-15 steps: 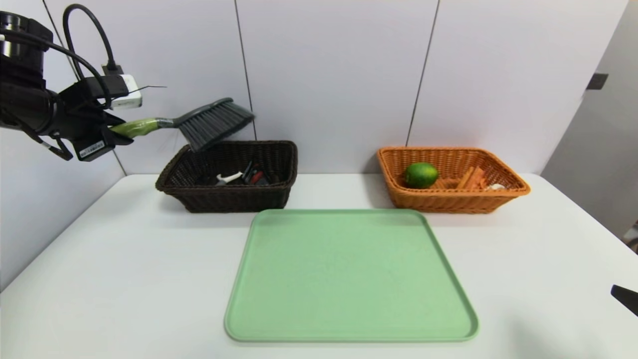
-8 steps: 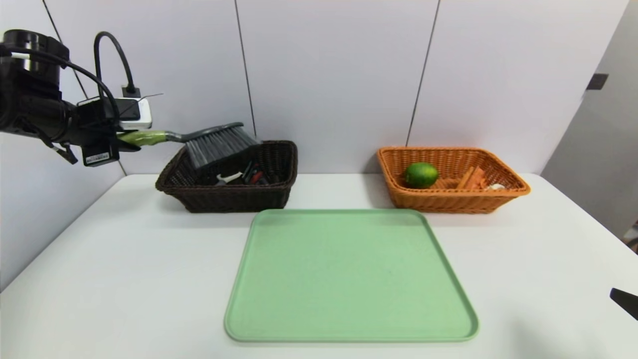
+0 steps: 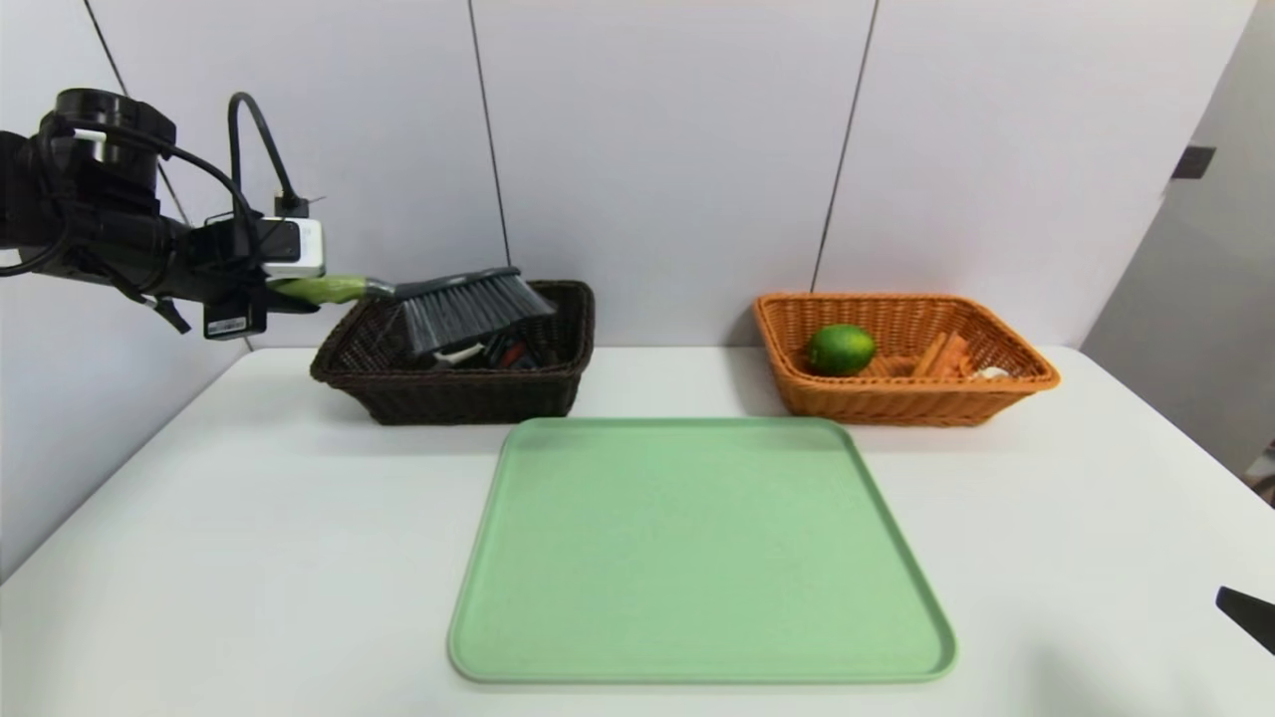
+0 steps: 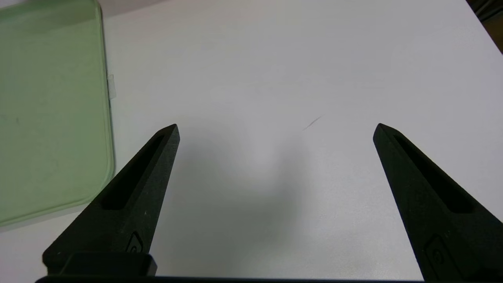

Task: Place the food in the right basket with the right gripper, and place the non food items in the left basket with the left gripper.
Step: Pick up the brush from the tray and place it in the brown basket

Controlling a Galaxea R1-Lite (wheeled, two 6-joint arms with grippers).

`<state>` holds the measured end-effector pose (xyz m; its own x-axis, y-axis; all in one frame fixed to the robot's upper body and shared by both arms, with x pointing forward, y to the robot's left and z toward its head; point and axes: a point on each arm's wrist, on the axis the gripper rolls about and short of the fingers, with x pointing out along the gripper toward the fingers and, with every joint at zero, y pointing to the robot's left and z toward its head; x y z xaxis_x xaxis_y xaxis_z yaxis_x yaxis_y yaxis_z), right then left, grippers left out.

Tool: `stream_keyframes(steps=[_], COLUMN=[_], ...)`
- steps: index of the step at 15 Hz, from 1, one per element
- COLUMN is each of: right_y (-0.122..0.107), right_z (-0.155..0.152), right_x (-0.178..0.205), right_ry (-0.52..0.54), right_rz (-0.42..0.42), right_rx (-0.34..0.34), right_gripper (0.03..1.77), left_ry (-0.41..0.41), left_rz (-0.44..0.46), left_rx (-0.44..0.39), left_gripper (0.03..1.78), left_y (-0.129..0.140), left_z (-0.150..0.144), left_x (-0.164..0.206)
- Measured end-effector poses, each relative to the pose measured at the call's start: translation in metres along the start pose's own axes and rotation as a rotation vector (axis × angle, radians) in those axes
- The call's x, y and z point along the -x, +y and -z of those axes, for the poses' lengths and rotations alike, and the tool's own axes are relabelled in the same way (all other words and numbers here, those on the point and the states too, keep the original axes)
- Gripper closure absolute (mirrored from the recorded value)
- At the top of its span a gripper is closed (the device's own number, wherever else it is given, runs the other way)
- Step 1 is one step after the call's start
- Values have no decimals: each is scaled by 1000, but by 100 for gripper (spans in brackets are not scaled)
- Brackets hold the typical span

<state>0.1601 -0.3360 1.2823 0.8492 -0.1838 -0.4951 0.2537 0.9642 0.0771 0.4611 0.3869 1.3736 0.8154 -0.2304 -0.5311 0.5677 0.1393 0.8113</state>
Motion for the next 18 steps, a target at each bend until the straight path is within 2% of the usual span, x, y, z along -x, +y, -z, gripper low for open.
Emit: stream_keyframes(steps=[8,12,15,18], right_y=[-1,0,0,0], right_z=[2,2,2,0], right_x=[-1,-1,-2,-2], right_ry=[3,5,9,5], right_rz=[13,14,15,15], right_rx=[2,2,3,2], right_gripper=[10,10,10,10], left_ry=[-21,-37,-41,-45], left_rz=[3,16,24,-6], left_rx=[-38,-40,-39,-36], left_gripper=[139,90,65,47], left_y=[4,4,3,15], left_z=[2,2,0,-6], left_x=[-16,-29,-32,-22])
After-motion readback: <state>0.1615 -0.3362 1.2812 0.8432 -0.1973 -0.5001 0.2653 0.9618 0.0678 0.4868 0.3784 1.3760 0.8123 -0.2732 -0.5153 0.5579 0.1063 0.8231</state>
